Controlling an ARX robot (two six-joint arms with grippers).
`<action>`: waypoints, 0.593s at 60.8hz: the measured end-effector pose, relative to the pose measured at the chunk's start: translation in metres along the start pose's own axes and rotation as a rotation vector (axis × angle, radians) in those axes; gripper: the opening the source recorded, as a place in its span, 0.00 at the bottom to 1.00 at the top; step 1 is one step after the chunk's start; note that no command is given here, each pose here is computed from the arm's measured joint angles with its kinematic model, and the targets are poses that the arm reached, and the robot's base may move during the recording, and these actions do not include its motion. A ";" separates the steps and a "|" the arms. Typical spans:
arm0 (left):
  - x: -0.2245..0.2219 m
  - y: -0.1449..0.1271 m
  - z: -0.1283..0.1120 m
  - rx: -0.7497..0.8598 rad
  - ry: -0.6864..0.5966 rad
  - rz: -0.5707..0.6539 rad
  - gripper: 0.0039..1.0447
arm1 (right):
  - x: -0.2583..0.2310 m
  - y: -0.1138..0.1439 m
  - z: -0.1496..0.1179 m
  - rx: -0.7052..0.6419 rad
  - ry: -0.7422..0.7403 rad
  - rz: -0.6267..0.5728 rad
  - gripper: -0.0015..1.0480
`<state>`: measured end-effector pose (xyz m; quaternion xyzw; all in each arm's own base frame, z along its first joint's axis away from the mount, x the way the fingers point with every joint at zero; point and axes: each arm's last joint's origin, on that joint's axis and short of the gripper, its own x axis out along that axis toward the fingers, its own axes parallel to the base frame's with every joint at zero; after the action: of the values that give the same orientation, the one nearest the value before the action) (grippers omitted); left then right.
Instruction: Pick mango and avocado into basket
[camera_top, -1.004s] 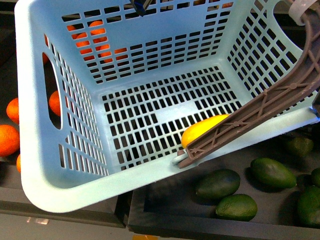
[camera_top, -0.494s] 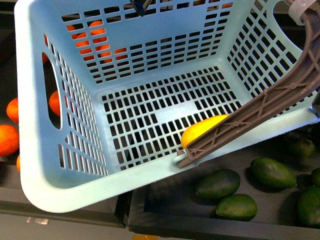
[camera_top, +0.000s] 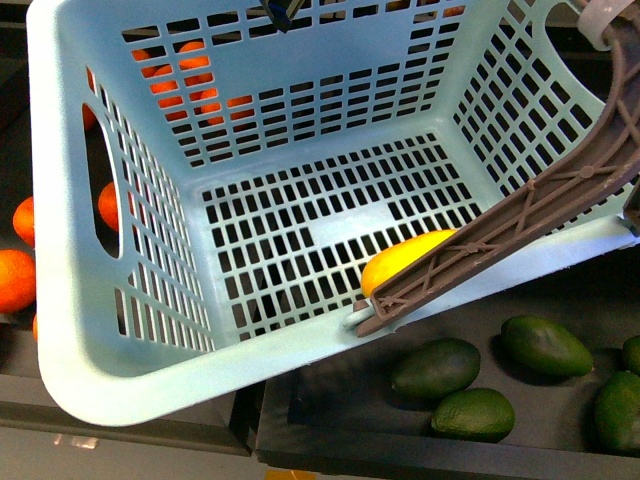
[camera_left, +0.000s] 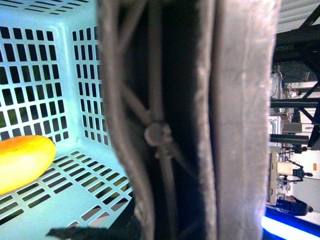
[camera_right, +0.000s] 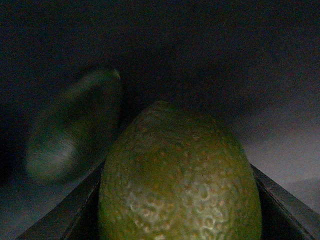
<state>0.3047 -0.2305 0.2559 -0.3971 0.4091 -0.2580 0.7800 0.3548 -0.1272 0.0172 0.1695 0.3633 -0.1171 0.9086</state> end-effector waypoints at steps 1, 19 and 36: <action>0.000 0.000 0.000 0.000 0.000 0.000 0.13 | -0.009 -0.002 0.006 0.005 -0.024 0.009 0.63; 0.000 0.000 0.000 0.000 0.000 0.000 0.13 | -0.138 0.005 0.044 -0.030 -0.209 0.113 0.63; 0.000 0.000 0.000 0.000 -0.001 0.000 0.13 | -0.229 0.072 0.074 -0.132 -0.445 0.220 0.63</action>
<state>0.3047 -0.2305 0.2559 -0.3971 0.4090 -0.2578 0.7802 0.2624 -0.0699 0.2433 0.1186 0.1408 -0.0282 0.9825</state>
